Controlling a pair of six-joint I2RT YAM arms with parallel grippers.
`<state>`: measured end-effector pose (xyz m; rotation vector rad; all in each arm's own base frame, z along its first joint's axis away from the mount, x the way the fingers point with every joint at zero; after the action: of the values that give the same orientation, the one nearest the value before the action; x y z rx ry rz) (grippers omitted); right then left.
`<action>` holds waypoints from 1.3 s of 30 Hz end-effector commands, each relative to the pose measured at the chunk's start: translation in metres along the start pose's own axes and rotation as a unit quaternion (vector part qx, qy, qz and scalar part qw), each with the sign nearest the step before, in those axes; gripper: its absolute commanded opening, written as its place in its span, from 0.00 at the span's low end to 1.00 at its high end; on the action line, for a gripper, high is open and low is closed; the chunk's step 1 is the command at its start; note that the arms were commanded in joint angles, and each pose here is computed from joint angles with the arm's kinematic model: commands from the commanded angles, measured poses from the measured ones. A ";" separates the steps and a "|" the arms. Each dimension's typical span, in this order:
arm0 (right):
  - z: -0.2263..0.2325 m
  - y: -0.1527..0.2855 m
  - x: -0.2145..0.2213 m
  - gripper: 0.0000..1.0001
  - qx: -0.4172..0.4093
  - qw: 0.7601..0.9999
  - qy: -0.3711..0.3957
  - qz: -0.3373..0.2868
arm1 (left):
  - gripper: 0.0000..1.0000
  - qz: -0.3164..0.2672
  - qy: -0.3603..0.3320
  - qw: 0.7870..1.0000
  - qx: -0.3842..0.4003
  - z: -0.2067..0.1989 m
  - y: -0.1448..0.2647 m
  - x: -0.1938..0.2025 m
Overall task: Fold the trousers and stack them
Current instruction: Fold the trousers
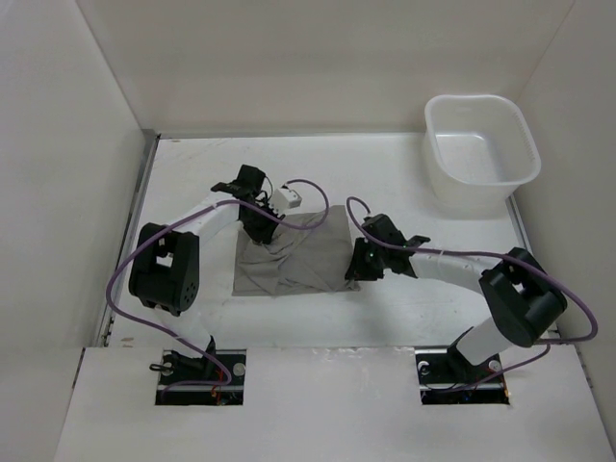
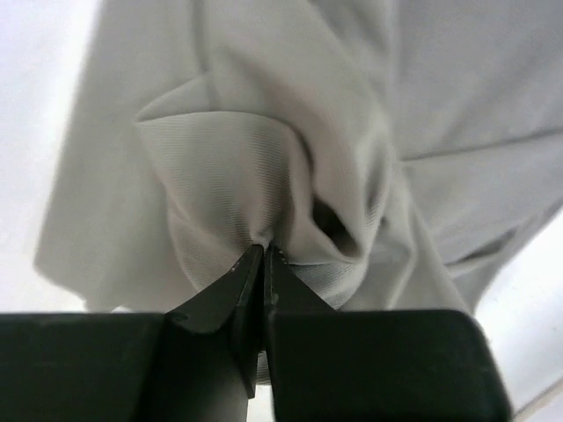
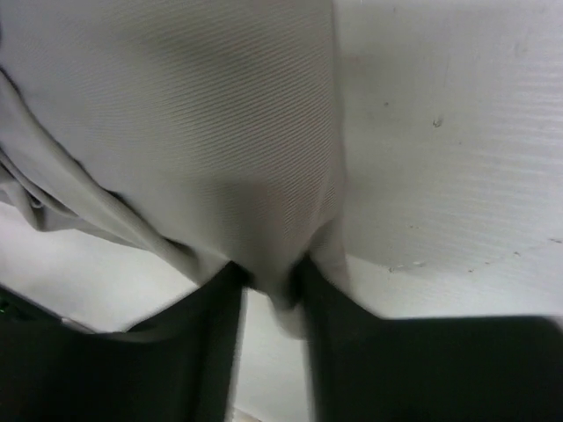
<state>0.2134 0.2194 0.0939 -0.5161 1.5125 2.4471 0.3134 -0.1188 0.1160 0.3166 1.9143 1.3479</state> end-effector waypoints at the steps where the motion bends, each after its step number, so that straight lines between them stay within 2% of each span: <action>1: -0.007 -0.008 0.008 0.17 -0.017 0.999 -0.022 0.018 | 0.00 -0.064 0.044 0.994 -0.072 0.026 0.014 -0.020; 3: -0.016 -0.011 0.013 0.02 -0.008 0.999 -0.034 0.024 | 0.00 -0.098 0.069 0.987 -0.109 0.044 0.027 -0.033; 4: -0.019 -0.010 0.015 0.00 -0.007 0.999 -0.036 0.024 | 0.00 -0.113 0.081 0.982 -0.125 0.052 0.033 -0.038; 8: -0.022 -0.007 0.017 0.00 -0.008 0.999 -0.035 0.020 | 0.00 -0.147 0.117 0.968 -0.167 0.077 0.050 -0.047; 16: -0.012 -0.009 0.017 0.00 -0.026 0.999 -0.008 0.027 | 0.03 -0.146 0.150 0.951 -0.227 0.110 0.047 -0.039; 18: -0.012 -0.010 0.017 0.00 -0.026 0.999 -0.006 0.029 | 0.09 -0.151 0.151 0.947 -0.239 0.117 0.045 -0.040; 21: -0.011 -0.011 0.016 0.00 -0.028 0.999 -0.005 0.032 | 0.31 -0.162 0.145 0.945 -0.246 0.119 0.052 -0.046; 23: -0.010 -0.011 0.016 0.01 -0.032 0.999 -0.001 0.033 | 0.45 -0.184 0.137 0.937 -0.265 0.121 0.073 -0.050; 26: -0.007 -0.010 0.015 0.01 -0.037 0.999 0.009 0.032 | 0.51 -0.229 0.132 0.919 -0.291 0.122 0.122 -0.054; 28: -0.008 -0.011 0.015 0.02 -0.036 0.999 0.012 0.033 | 0.54 -0.246 0.108 0.922 -0.278 0.105 0.147 -0.053; 30: -0.008 -0.012 0.015 0.02 -0.036 0.999 0.014 0.033 | 0.55 -0.230 0.050 0.949 -0.209 0.064 0.148 -0.050; 32: -0.009 -0.013 0.015 0.02 -0.035 0.999 0.015 0.034 | 0.55 -0.181 0.000 0.975 -0.126 0.015 0.128 -0.039; 34: -0.009 -0.014 0.015 0.02 -0.035 0.999 0.016 0.034 | 0.54 -0.125 -0.029 0.989 -0.070 -0.024 0.098 -0.022; 39: -0.013 -0.010 0.012 0.02 -0.036 0.999 0.002 0.018 | 0.54 -0.053 -0.076 0.995 -0.033 -0.070 0.047 0.006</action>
<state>0.2068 0.2145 0.0767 -0.4896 1.4539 2.5527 0.2778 -0.1489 0.2136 0.0575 1.6505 1.1924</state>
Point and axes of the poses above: each gripper's point midway between its finger pads, its own y axis back along the fingers, its own z axis along the line the jaws close on, x = y × z, the point moved 7 cm from there along y, back along the fingers, and after that the axes turned 10 degrees about y, right-handed, at the moved point
